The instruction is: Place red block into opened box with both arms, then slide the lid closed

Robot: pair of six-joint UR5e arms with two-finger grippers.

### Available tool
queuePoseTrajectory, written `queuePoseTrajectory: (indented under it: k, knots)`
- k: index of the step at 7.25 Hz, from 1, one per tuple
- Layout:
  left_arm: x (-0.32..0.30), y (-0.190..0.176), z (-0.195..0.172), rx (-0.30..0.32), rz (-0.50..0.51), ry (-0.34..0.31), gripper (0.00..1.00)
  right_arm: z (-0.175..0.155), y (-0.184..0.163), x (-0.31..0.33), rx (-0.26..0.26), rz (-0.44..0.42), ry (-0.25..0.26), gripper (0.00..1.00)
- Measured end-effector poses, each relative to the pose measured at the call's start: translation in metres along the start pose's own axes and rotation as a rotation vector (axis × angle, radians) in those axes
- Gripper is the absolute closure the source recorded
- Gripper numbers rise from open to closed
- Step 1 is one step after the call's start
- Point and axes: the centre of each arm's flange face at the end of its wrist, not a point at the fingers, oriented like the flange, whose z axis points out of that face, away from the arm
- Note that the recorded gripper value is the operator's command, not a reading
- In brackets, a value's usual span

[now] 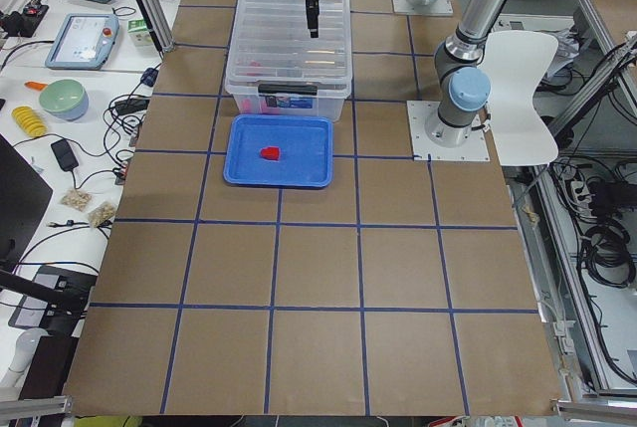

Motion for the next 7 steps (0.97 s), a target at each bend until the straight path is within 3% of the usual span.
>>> queuePoseTrajectory:
  k: [3,7]
  knots:
    - [-0.072,-0.024,0.012,-0.006,-0.07,0.017,0.0,0.045,0.007,0.0,0.052,-0.006,0.002,0.0]
    - [-0.177,-0.057,0.049,0.022,0.097,0.022,0.0,0.055,0.004,0.008,0.048,-0.029,0.012,0.0]
